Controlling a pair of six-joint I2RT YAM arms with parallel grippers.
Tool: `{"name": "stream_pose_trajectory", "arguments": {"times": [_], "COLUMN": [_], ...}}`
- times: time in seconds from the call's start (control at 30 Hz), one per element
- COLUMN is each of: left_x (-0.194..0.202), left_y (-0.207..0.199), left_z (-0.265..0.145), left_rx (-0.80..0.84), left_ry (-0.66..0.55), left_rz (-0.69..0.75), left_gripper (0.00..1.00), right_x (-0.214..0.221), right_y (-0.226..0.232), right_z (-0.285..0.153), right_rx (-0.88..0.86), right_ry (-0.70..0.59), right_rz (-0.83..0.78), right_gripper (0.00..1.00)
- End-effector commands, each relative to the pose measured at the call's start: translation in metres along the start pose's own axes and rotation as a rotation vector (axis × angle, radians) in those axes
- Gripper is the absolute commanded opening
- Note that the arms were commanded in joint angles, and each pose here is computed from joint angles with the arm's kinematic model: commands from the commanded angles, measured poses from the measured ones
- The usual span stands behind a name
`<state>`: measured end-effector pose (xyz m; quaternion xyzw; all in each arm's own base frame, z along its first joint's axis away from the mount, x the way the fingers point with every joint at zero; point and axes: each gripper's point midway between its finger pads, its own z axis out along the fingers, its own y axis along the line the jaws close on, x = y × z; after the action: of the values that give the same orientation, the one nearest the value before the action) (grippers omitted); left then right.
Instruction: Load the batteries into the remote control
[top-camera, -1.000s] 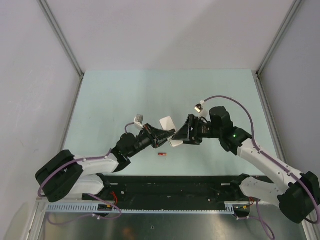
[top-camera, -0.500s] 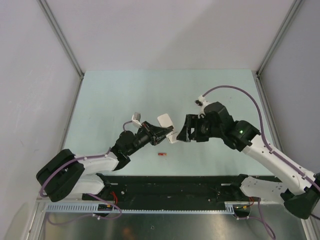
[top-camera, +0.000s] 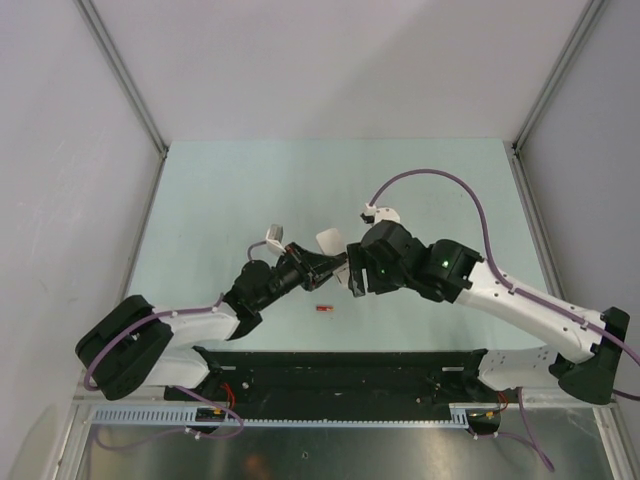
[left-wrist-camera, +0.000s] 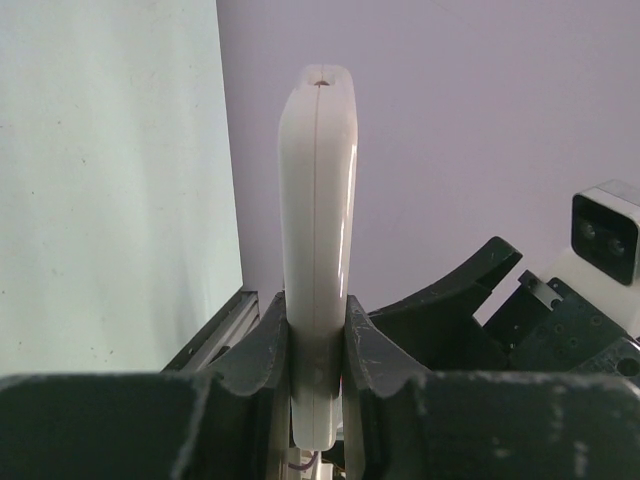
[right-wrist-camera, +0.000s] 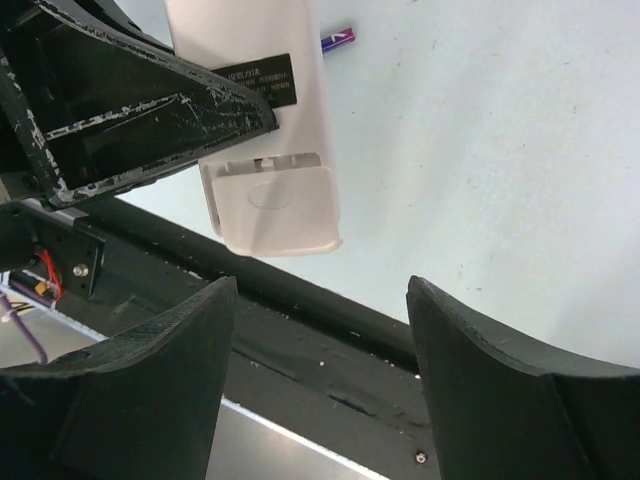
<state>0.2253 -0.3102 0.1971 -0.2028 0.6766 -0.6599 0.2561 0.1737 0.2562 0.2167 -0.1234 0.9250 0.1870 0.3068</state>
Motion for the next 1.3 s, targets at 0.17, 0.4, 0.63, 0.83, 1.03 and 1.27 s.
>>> {"name": "stream_pose_trajectory", "arguments": {"times": [0.17,0.4,0.63,0.83,1.03,1.27], "left_x": [0.000,0.003,0.005,0.006,0.006,0.007], "left_y": [-0.024,-0.022,-0.026,-0.029,-0.029,-0.034], "left_z": [0.010,0.011,0.011,0.010,0.008,0.008], "left_rx": [0.061,0.054,0.061,0.070,0.072,0.082], "left_ry": [0.025,0.046,0.056,0.062,0.063,0.067], "left_rz": [0.003,-0.010,-0.016,-0.018,-0.019,-0.018], "left_gripper": [0.00,0.00,0.00,0.00,0.00,0.00], "right_x": [-0.026,-0.020,-0.014,-0.014,-0.011,-0.009], "right_y": [0.015,0.023,0.024,0.026,0.027,0.026], "right_z": [-0.007,0.001,0.004,0.008,0.011,0.012], "right_rx": [-0.001,-0.024,-0.028,-0.029,-0.029,-0.026], "right_ry": [-0.079,-0.040,-0.016,-0.011,0.004,0.011], "right_rz": [-0.048,-0.083,-0.102,-0.112,-0.121,-0.129], "right_gripper": [0.73,0.73,0.74,0.73,0.70,0.67]}}
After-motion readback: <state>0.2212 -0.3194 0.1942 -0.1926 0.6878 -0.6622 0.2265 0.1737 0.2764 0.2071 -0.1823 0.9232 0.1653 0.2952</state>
